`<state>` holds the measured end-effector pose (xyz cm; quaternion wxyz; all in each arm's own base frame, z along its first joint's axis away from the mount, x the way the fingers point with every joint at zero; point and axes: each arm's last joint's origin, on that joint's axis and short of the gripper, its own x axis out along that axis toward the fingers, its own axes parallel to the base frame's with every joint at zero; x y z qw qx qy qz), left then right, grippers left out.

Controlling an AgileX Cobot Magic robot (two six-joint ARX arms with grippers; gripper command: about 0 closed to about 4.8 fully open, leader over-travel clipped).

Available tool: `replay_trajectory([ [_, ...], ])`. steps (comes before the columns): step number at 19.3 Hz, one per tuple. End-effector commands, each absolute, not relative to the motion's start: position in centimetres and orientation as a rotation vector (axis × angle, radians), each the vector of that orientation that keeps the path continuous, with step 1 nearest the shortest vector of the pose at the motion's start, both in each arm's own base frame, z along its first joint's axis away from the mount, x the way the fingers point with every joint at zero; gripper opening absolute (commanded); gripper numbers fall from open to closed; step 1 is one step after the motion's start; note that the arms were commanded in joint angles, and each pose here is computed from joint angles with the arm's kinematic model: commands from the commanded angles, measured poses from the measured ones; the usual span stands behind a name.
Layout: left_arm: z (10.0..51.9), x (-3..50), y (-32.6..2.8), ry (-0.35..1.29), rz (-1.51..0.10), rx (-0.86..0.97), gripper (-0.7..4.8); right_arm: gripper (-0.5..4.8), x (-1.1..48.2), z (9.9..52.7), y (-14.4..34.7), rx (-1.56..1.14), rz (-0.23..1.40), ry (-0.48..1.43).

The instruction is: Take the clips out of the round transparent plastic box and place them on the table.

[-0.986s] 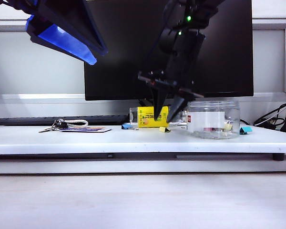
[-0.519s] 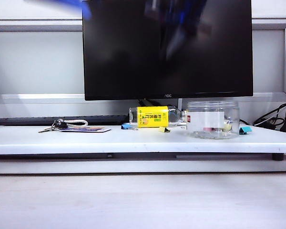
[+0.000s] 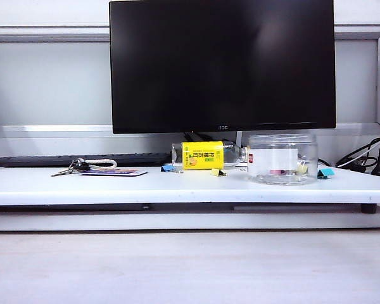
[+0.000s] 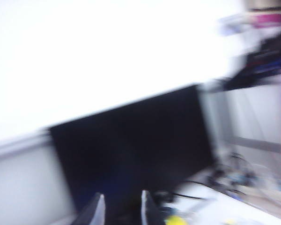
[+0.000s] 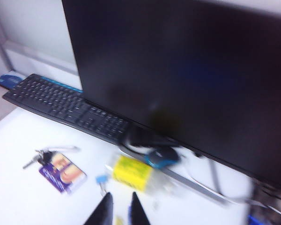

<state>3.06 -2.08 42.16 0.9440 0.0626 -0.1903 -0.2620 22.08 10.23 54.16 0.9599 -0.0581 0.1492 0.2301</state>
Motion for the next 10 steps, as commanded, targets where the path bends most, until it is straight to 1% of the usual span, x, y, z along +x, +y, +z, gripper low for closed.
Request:
replay_trajectory([
  [1,41.5,1.0,-0.3,-0.395,-0.472,0.122,1.11,0.53,17.6,55.7,8.1,-0.147,0.457,0.252],
  [3,40.8,-0.3,0.7,-0.386,-0.475,0.116,1.11,0.52,14.4,56.5,6.7,-0.143,0.456,0.194],
  [5,39.9,-1.4,1.5,-0.362,-0.487,0.086,1.11,0.52,10.7,56.4,4.9,-0.133,0.434,0.141],
  [8,39.5,-2.1,1.9,-0.359,-0.519,0.073,1.11,0.51,7.1,54.3,3.1,-0.124,0.381,0.093],
  [10,39.0,-2.3,1.8,-0.332,-0.589,0.080,1.11,0.39,3.8,51.0,1.5,-0.081,0.363,0.023],
])
